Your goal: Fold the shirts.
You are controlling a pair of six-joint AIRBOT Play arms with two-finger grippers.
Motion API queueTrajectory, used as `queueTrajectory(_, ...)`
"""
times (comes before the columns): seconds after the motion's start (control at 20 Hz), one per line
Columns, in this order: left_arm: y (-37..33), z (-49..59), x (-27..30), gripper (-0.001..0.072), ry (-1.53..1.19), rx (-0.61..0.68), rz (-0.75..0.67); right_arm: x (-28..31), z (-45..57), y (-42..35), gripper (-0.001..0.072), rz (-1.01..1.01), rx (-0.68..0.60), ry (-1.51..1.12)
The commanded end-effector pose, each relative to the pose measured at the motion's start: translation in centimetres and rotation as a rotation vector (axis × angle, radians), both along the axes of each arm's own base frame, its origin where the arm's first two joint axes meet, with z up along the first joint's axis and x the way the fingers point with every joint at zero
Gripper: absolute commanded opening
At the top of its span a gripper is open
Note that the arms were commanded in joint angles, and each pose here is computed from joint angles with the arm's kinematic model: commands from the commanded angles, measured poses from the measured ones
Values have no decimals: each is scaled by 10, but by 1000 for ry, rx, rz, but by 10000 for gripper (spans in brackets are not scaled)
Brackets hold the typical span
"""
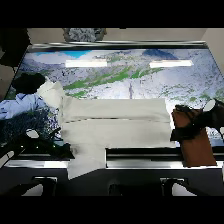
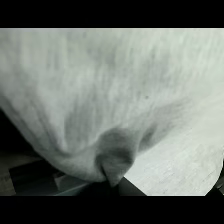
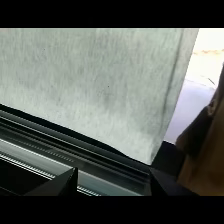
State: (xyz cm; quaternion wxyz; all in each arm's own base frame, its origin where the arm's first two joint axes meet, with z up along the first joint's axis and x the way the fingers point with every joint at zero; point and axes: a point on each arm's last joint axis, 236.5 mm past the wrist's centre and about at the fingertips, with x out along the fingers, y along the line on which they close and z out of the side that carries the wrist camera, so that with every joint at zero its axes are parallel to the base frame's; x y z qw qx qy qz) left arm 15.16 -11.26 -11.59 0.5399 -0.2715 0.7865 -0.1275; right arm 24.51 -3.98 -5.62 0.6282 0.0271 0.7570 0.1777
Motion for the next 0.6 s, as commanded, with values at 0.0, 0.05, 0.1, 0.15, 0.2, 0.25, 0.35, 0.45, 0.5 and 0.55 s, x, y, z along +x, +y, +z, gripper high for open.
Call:
queueTrajectory(0.0,7,-9,14,30,-71,46,13,-5,-18,3,554,-21,-6,-19)
queueTrajectory(0.05,7,-8,15,30,-80,47,12,-5,-20,1,554,-28,-18,-18)
queueTrajectory(0.1,7,-6,16,30,-92,47,10,-7,-23,-4,554,-28,-37,-2)
queueTrajectory(0.15,8,-4,17,30,-102,49,10,-11,-25,-10,554,-24,-62,16)
queueTrajectory(0.2,9,-3,18,30,-111,54,6,-14,-28,-15,553,-17,-82,32)
queueTrajectory(0.25,11,-3,18,30,-119,61,0,-15,-30,-16,553,-15,-81,43)
queueTrajectory(0.35,11,-2,18,30,-125,64,-2,-15,-36,-15,553,-20,-74,60)
queueTrajectory(0.45,11,-2,19,30,-125,63,-1,-14,-44,-13,549,-32,-63,74)
queueTrajectory(0.5,11,-2,19,30,-125,63,-1,-11,-48,-9,546,-44,-46,70)
queueTrajectory(0.55,11,-2,19,30,-125,63,-1,-7,-50,-3,545,-63,-21,65)
